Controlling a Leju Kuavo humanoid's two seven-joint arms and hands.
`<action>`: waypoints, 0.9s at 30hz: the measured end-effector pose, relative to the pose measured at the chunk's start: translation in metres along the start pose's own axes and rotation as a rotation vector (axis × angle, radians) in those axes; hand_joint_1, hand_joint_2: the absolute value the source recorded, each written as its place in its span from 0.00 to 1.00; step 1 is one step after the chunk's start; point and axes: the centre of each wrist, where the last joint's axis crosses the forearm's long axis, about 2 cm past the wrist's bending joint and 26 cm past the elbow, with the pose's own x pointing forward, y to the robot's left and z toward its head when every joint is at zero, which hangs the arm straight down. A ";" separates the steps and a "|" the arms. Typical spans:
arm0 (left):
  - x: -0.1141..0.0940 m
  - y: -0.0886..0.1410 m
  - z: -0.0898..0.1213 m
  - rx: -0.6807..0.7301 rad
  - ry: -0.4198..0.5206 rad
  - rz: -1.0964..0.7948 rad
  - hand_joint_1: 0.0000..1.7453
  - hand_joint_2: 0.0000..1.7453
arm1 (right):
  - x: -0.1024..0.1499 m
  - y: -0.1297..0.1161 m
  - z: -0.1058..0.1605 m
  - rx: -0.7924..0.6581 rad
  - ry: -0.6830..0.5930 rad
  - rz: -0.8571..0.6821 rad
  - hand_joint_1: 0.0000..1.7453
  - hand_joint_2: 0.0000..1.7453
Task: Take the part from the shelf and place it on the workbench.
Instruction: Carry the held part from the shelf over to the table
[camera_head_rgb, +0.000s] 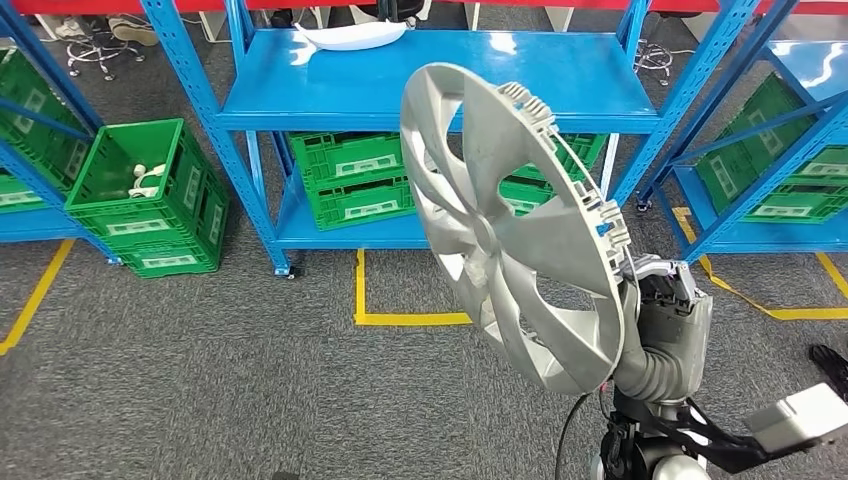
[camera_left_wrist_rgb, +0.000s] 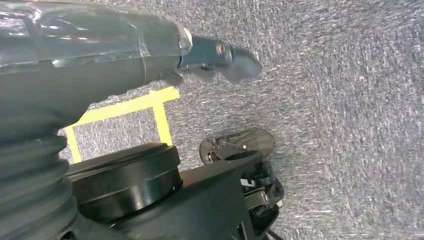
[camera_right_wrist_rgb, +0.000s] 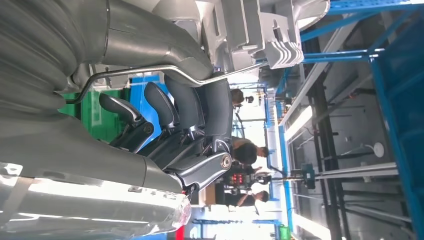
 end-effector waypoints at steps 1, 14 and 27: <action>0.000 0.000 0.000 0.000 0.002 0.000 0.00 1.00 | 0.000 0.000 0.000 0.004 0.002 0.009 1.00 1.00; 0.003 -0.002 0.000 0.000 -0.001 0.000 0.00 1.00 | -0.002 0.000 -0.002 0.005 0.007 0.031 1.00 1.00; 0.003 0.001 0.000 0.004 -0.001 -0.003 0.00 1.00 | -0.003 0.000 -0.003 0.005 0.008 0.032 1.00 1.00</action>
